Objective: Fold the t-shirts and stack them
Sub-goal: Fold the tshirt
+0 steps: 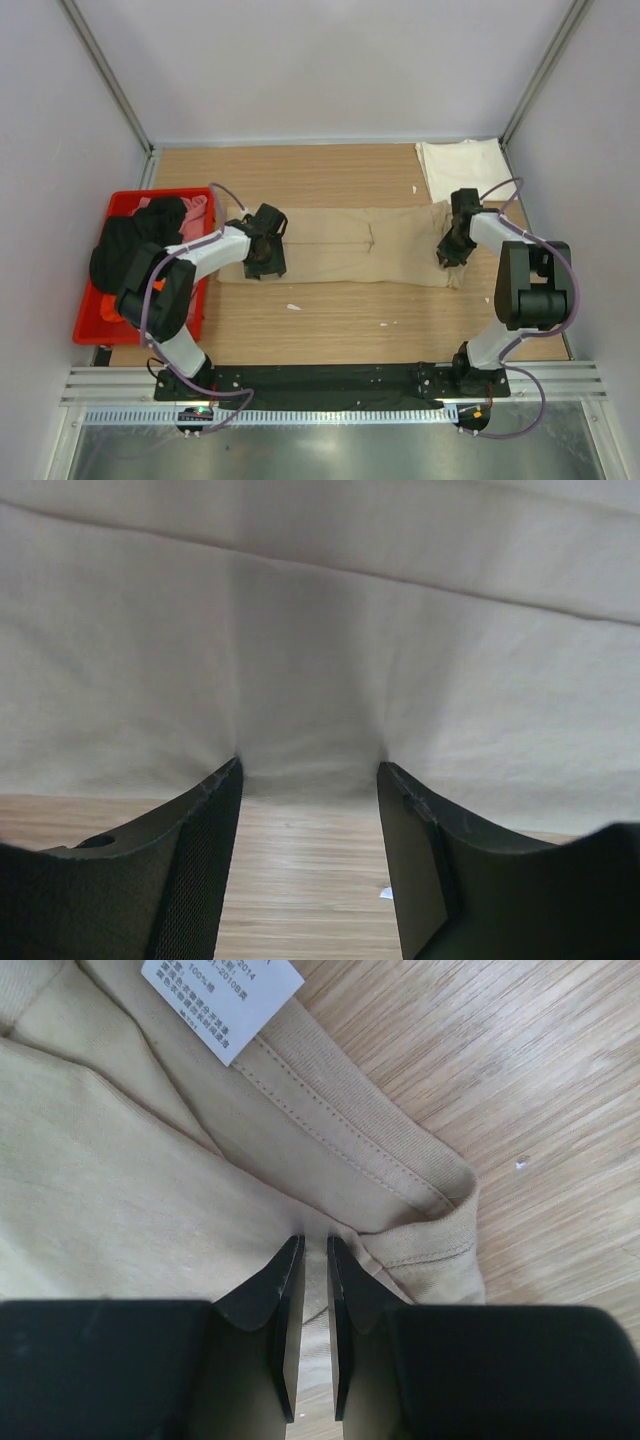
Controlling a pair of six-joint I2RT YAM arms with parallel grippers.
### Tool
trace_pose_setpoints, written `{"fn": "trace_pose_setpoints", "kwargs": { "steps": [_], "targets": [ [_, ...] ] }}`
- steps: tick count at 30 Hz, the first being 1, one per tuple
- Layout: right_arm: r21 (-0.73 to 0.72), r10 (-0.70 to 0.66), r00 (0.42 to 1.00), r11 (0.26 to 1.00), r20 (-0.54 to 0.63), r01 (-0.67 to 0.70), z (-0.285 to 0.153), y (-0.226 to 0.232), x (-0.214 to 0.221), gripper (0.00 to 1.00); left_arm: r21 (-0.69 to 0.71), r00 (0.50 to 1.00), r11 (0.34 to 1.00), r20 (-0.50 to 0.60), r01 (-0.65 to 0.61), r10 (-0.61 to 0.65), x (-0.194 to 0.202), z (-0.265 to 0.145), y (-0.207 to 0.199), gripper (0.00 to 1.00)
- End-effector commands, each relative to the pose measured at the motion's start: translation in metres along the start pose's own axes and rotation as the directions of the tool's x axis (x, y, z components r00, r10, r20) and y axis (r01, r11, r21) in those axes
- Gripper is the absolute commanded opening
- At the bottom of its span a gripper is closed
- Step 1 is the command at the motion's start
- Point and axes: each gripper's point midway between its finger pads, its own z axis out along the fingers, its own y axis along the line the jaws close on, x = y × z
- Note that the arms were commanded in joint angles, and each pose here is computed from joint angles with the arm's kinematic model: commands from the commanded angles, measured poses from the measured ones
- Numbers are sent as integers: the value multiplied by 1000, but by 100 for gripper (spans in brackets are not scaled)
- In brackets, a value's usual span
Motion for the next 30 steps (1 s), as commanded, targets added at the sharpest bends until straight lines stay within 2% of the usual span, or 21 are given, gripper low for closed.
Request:
{"fn": "trace_pose_setpoints", "kwargs": {
  "steps": [1, 7, 14, 20, 23, 24, 26, 27, 30],
  "targets": [
    [85, -13, 999, 996, 41, 10, 3, -22, -2, 20, 9, 997, 999, 51, 52, -53, -3, 2, 3, 58],
    [131, -37, 998, 991, 45, 31, -2, -38, 2, 20, 59, 993, 992, -30, 112, -110, 31, 11, 0, 56],
    [221, -22, 999, 975, 32, 14, -7, -69, 9, 20, 27, 995, 995, 15, 100, -101, 47, -11, 0, 55],
    [236, -6, 996, 972, 94, -17, -33, -75, -1, 20, 122, 988, 981, 17, 150, -154, 67, -36, -25, 56],
    [200, 5, 989, 979, 148, -35, -55, -66, -19, 21, 119, 987, 983, 58, 142, -150, 54, -50, -25, 56],
    [181, 13, 987, 983, 159, -42, -61, -62, -23, 21, 120, 983, 983, 104, 138, -151, 39, -58, -28, 57],
    [106, 27, 980, 993, 199, -49, -73, -44, -41, 25, 113, 978, 988, 168, 104, -122, 17, -74, -33, 58],
    [79, 33, 979, 996, 202, -50, -77, -37, -45, 25, 110, 980, 990, 171, 85, -103, 16, -74, -32, 58],
    [-40, 28, 975, 999, 223, -20, -84, -6, -66, 25, 107, 963, 994, 262, 38, -65, -17, -89, -43, 60]
  ]
}}
